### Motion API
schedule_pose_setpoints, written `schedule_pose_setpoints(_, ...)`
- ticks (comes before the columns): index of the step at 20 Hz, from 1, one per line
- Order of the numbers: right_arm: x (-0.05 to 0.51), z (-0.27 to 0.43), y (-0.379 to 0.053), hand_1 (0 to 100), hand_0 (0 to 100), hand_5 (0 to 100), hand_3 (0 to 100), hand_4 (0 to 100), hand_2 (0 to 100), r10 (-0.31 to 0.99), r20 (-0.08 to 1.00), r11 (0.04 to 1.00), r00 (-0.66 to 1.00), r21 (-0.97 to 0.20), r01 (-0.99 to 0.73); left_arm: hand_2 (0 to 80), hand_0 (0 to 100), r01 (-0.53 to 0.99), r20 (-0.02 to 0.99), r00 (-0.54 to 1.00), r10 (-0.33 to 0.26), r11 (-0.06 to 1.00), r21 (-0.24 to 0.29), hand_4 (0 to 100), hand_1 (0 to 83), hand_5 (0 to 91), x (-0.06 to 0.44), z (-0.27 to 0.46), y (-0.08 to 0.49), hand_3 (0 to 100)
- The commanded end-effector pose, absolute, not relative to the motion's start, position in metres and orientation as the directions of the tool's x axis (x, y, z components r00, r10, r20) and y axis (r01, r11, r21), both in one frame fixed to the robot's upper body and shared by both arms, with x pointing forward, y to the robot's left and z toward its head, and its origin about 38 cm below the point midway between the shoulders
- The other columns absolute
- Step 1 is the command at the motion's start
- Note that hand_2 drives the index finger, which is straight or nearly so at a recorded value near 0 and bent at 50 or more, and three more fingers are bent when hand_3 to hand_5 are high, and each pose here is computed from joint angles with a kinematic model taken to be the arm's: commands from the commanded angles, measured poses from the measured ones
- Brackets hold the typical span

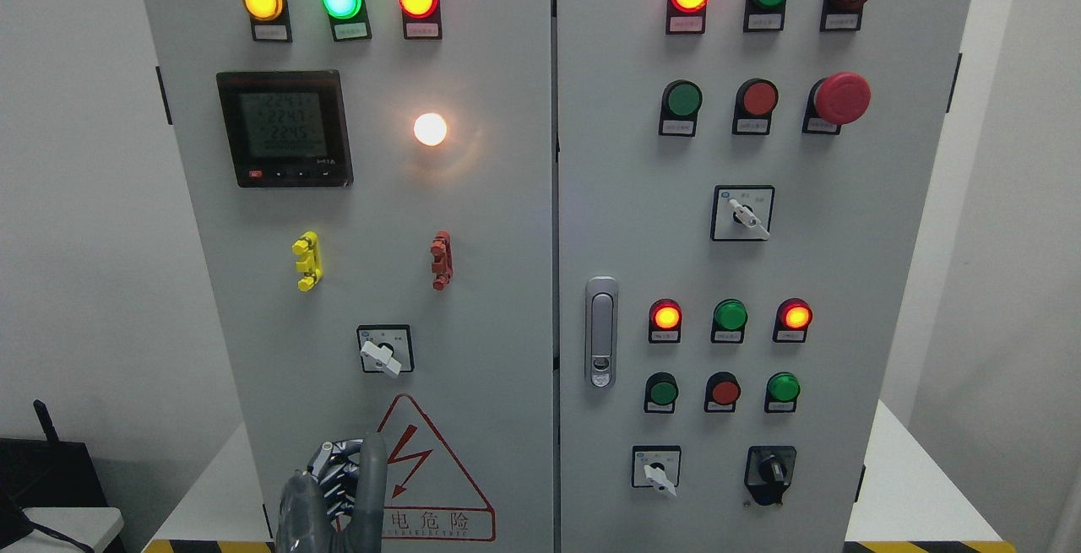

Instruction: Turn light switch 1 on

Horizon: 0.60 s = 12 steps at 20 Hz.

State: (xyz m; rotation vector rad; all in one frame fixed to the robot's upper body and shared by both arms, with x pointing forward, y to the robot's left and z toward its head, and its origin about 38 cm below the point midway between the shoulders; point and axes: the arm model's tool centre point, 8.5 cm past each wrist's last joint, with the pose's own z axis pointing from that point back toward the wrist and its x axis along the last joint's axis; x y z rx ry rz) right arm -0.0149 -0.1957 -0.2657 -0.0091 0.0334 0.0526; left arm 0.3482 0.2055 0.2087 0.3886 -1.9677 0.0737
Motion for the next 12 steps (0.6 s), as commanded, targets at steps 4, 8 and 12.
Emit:
schedule_pose_setpoints(4,-0.015,-0.266,-0.196,39,12,0,0,0,0,0.034,-0.035,0.999,0.999,-0.006,-0.034,17.9,31,-0.423,0.962,-0.068,-0.264,0.881,0.212,52,5.2,30.5,0.235,0.032,0.348,42)
schedule_pose_setpoints(8,-0.015,-0.266,-0.196,39,12,0,0,0,0,0.036,-0.035,0.999,0.999,-0.007,-0.036,9.6,53,-0.581,0.967,0.168,-0.194,0.773,0.256,50,0.0,29.4,0.161,-0.054,0.416,42)
schedule_pose_setpoints(12,-0.015,-0.266,-0.196,39,12,0,0,0,0,0.034,-0.035,0.999,0.999,-0.006,-0.034,9.2,65,-0.565,0.895,0.446,-0.009,0.773,0.289,52,0.0,31.4,0.061,-0.141,0.429,44)
